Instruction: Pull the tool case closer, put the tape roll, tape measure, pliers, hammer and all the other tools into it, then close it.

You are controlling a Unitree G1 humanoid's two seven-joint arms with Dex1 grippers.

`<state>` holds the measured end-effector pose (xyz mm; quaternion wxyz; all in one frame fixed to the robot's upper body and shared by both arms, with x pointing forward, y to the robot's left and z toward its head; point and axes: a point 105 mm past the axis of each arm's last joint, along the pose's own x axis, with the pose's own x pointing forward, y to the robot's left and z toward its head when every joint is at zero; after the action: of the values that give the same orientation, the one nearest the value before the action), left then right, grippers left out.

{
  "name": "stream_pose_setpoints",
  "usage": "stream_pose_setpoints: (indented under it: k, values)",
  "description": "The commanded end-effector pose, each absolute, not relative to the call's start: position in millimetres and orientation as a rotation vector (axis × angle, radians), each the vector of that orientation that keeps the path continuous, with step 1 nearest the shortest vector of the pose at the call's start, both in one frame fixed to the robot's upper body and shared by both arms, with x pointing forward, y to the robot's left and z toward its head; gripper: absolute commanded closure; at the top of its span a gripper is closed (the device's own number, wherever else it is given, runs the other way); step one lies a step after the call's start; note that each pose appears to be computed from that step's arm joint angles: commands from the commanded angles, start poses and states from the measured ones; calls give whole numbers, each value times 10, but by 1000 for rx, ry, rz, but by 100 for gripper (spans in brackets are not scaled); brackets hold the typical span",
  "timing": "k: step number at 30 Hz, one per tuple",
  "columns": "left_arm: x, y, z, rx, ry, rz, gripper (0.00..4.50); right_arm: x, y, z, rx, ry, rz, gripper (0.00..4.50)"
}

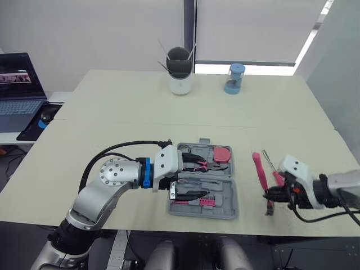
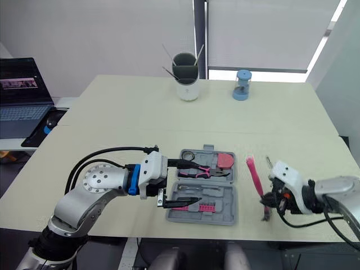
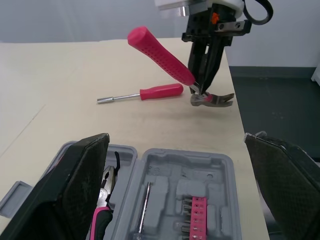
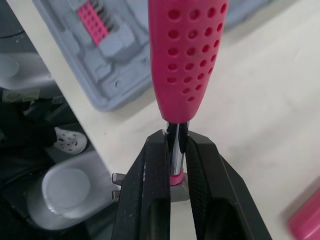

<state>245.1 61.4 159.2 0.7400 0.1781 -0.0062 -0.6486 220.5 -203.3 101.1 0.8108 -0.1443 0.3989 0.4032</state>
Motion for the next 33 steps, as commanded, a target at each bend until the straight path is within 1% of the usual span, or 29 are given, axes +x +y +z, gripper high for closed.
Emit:
stream_pose_setpoints:
  k: [1,5,11,15,19,24,26,28,30,33]
  values:
    - [2392,580,1656,405,-57,-1453,0,2289,-2063,1087,-324,769,722,428]
    - [2396,570,1663,406,-56,-1456,0,2417,-2149,919,-326,743,582,428]
    - [2408,599,1648,422,-46,-1449,0,2488,-2143,657,-335,729,514,428]
    - [2377,611,1641,423,-41,-1451,0,2545,-2007,602,-333,694,530,428]
    - [2361,595,1644,425,-43,-1454,0,2639,-2020,516,-376,656,494,428]
    - [2363,602,1671,432,-43,-1455,0,2661,-1972,465,-398,611,507,428]
    - [2365,606,1673,435,-42,-1457,0,2653,-1916,470,-412,580,549,428]
    - [2365,604,1683,436,-44,-1460,0,2648,-1902,502,-396,548,569,357]
    - [2371,605,1688,436,-45,-1462,0,2652,-1934,546,-386,521,565,318]
    - [2382,603,1684,436,-45,-1464,0,2668,-1964,611,-391,476,557,236]
